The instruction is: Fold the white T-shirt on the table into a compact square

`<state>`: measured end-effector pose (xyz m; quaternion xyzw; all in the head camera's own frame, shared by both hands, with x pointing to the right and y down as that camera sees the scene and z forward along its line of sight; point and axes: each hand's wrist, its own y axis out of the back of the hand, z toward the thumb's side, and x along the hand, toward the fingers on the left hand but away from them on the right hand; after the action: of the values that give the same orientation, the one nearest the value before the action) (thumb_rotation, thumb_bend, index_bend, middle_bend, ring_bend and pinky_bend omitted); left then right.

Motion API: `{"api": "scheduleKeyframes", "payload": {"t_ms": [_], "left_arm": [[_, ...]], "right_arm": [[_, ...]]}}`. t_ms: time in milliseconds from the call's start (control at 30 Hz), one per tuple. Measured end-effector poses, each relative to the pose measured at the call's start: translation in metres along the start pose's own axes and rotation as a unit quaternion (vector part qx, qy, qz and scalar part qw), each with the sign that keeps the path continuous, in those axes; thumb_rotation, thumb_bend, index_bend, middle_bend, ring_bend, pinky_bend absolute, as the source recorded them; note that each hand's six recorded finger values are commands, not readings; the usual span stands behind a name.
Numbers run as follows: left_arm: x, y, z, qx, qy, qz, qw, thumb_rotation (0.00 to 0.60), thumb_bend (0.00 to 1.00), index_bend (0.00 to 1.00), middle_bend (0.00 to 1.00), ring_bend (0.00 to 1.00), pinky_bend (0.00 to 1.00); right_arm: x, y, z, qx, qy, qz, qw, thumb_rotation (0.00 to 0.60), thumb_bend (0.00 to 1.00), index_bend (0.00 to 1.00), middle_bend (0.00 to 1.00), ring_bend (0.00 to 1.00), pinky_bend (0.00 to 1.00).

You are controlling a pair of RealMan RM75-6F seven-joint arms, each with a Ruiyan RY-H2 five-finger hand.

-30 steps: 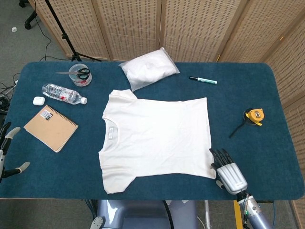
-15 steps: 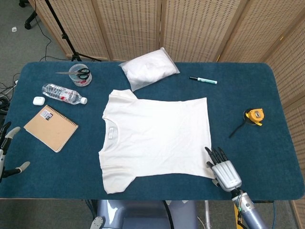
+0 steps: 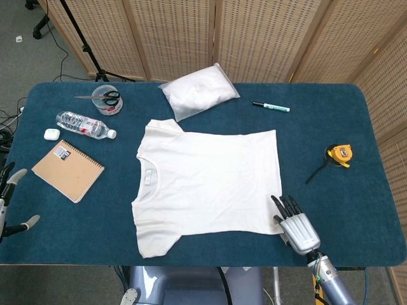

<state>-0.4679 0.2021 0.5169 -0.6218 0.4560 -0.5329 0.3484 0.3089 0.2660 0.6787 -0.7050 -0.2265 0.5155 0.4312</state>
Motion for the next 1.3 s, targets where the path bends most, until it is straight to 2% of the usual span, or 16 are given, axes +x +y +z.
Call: {"api": "scheduleKeyframes", "payload": {"t_ms": [167,367,633,800,900,1000,1100,1233,1300], "left_arm": [[0.000,0.001,0.000,-0.001,0.001,0.001,1.0000,0.600,0.00,0.00,0.00,0.00,0.00],[0.000,0.000,-0.001,-0.001,0.001,0.001,1.0000,0.600,0.00,0.00,0.00,0.00,0.00],[0.000,-0.007,0.004,0.006,-0.007,-0.007,0.9999,0.600,0.00,0.00,0.00,0.00,0.00],[-0.002,-0.015,0.017,0.004,-0.041,-0.017,0.9990,0.600,0.00,0.01,0.00,0.00,0.00],[-0.004,-0.026,0.031,0.004,-0.086,-0.031,0.9958,0.600,0.00,0.12,0.00,0.00,0.00],[-0.008,-0.043,0.048,0.015,-0.145,-0.053,0.9879,0.600,0.06,0.22,0.00,0.00,0.00],[-0.012,-0.071,0.066,0.034,-0.211,-0.088,0.9728,0.600,0.12,0.29,0.00,0.00,0.00],[-0.015,-0.113,0.096,0.062,-0.301,-0.135,0.9421,0.600,0.15,0.35,0.00,0.00,0.00],[-0.015,-0.127,0.109,0.074,-0.331,-0.145,0.9293,0.600,0.16,0.36,0.00,0.00,0.00]], "right_arm": [[-0.002,-0.002,0.002,0.003,0.001,0.003,1.0000,0.600,0.40,0.46,0.00,0.00,0.00],[-0.001,-0.003,0.004,0.007,0.006,0.007,0.9999,0.600,0.42,0.57,0.00,0.00,0.00],[-0.003,-0.003,0.003,0.010,0.011,-0.005,0.9999,0.600,0.54,0.62,0.02,0.00,0.00],[-0.003,-0.004,0.003,0.009,0.013,-0.008,0.9998,0.600,0.55,0.62,0.03,0.00,0.00],[-0.003,-0.004,0.003,0.008,0.014,-0.009,0.9998,0.600,0.56,0.62,0.03,0.00,0.00],[-0.003,-0.002,0.004,0.006,0.015,-0.011,0.9998,0.600,0.56,0.62,0.03,0.00,0.00],[-0.004,-0.002,0.004,0.004,0.016,-0.012,0.9998,0.600,0.58,0.62,0.03,0.00,0.00],[-0.003,0.000,0.004,0.002,0.016,-0.013,0.9998,0.600,0.60,0.62,0.03,0.00,0.00],[-0.003,0.000,0.004,0.001,0.016,-0.013,0.9998,0.600,0.61,0.62,0.03,0.00,0.00]]}}
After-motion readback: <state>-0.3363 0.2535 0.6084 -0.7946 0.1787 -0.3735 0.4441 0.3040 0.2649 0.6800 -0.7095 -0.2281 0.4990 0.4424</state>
